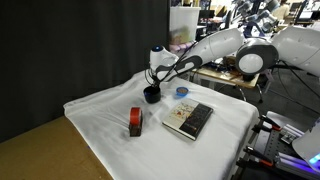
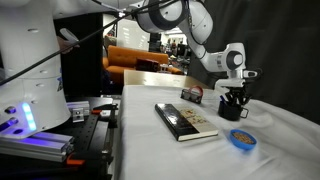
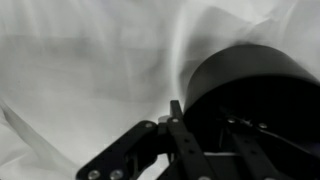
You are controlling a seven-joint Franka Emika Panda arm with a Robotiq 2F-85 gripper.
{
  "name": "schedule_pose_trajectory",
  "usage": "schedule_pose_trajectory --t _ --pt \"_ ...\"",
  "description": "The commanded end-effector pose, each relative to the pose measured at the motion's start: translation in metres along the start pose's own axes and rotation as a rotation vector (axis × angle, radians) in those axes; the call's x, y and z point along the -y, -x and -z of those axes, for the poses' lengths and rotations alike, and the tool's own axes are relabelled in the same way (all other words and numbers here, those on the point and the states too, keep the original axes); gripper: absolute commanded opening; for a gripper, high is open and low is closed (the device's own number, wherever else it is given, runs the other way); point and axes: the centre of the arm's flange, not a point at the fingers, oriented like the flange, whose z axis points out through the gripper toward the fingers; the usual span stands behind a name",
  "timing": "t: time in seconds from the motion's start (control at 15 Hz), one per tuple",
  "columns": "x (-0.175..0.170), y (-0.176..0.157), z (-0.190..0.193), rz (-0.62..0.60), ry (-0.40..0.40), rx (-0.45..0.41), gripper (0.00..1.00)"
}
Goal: Move the black cup slightly forward
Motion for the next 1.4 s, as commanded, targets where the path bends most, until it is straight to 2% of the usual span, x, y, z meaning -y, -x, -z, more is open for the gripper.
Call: schedule_pose_trajectory --t 0.0,0.47,0.53,0.67,1.0,1.33 --pt "0.000 0.000 0.000 0.000 0.000 0.000 0.31" --pt "0.000 0.000 0.000 0.000 0.000 0.000 0.31" --pt "0.000 0.000 0.000 0.000 0.000 0.000 0.56" --pt "-0.002 -0.002 0.000 0.004 0.007 -0.003 0.63" --pt "-0.012 -0.009 0.002 0.004 0.027 -0.017 0.98" --pt "-0.022 -0.019 0.012 0.002 0.039 -0.038 1.00"
